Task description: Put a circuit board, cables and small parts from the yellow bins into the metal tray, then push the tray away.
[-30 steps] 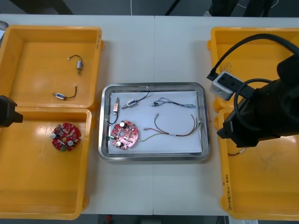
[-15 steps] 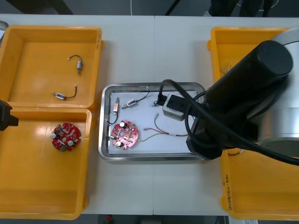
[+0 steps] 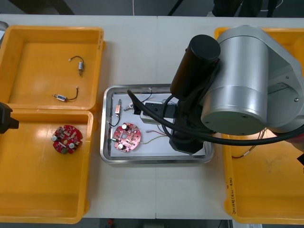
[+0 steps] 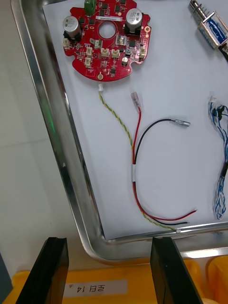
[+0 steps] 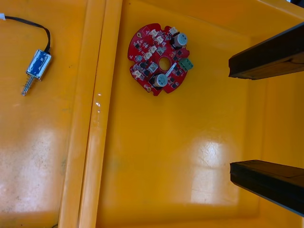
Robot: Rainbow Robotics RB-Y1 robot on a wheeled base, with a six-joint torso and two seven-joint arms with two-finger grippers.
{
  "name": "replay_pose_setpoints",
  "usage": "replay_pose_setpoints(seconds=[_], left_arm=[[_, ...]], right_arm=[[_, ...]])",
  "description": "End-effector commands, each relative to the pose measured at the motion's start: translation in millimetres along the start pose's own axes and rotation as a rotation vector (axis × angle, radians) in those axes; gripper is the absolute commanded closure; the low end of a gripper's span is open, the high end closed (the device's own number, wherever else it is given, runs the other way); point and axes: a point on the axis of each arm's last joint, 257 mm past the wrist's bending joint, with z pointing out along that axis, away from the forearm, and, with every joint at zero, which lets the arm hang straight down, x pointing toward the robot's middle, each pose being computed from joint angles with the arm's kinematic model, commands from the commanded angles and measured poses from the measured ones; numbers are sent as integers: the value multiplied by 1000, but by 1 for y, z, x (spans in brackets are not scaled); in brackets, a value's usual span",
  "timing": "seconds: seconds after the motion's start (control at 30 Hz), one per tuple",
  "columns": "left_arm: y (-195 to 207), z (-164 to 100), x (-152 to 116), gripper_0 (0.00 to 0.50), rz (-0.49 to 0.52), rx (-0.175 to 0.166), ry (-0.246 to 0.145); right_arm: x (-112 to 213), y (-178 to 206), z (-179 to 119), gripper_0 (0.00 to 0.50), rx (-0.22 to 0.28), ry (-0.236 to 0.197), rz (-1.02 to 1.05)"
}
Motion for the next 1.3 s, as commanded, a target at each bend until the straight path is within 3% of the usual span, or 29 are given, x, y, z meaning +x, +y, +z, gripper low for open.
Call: replay_pose_setpoints(seconds=[0.03, 0.3, 0.83, 1.3], left_arm=[[9, -5, 3, 0, 44, -25, 5], [9, -5, 3, 0, 44, -25, 5], [9, -5, 3, 0, 44, -25, 5], [9, -5, 3, 0, 44, -25, 5]], right_arm=[[-30, 4, 6, 0, 52, -22, -166], [-44, 24, 39, 0, 30, -9, -204], [-43, 53, 84, 0, 53, 24, -299], [-42, 73, 106, 0, 35, 36, -303]])
